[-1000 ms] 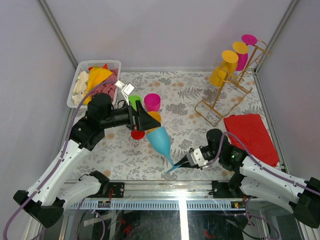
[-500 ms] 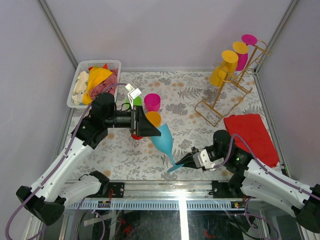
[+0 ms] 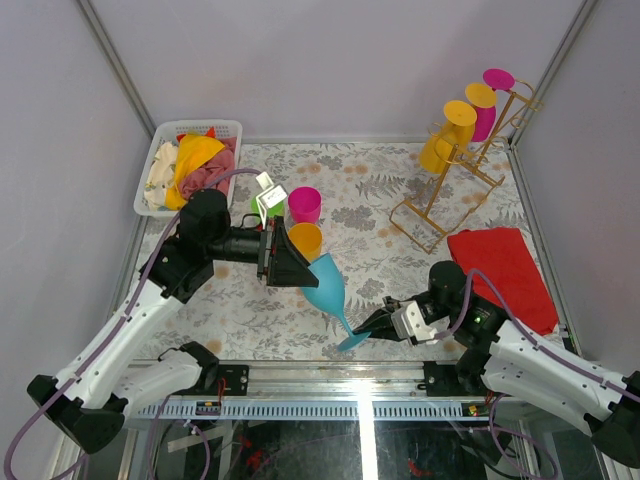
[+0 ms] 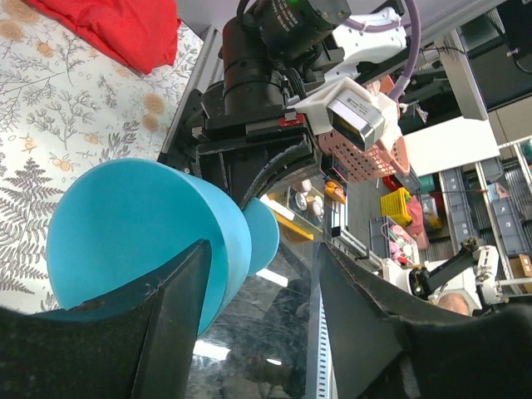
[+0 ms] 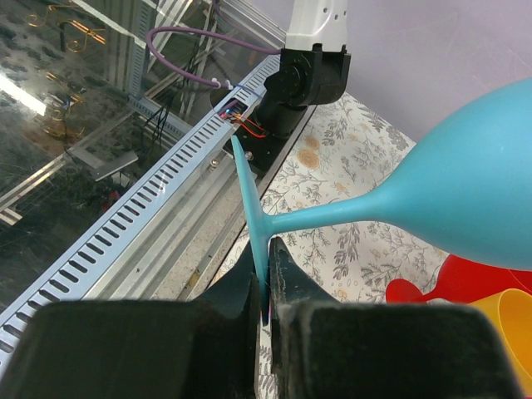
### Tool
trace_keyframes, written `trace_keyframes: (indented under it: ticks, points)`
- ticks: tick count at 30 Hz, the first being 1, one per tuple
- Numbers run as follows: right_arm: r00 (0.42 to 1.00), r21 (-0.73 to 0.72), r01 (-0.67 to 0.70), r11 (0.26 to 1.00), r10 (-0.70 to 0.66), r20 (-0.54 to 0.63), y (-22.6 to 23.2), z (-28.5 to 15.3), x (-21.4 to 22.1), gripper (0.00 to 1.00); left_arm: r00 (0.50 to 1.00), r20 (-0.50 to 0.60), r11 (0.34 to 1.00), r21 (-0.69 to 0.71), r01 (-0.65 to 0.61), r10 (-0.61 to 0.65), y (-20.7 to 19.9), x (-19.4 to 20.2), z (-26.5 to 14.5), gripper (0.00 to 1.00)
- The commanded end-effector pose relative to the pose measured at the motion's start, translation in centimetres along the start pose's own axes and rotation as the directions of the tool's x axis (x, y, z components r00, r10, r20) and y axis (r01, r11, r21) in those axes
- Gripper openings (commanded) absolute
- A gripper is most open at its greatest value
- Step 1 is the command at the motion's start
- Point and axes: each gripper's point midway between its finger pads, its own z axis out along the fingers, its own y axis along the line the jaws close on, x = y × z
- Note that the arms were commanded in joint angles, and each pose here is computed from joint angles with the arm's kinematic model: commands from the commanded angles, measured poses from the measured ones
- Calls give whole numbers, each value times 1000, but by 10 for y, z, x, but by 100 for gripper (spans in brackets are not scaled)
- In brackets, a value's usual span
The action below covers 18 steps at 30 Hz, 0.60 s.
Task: Take the wine glass off the wine glass rack
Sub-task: Place the wine glass at the center of the board.
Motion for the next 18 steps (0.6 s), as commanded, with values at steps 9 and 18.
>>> trace_keyframes:
  ticks: [9,18]
  points:
    - [999,73,52,996,-51,-13,-28,-2,-17,0,994,-67,989,129,-76,85,-26,12,-2,26]
    - [998,104,57,993,-54,-26,-35,-3,-16,0,992,-45,986,120,-116,122,-28,10,-4,0]
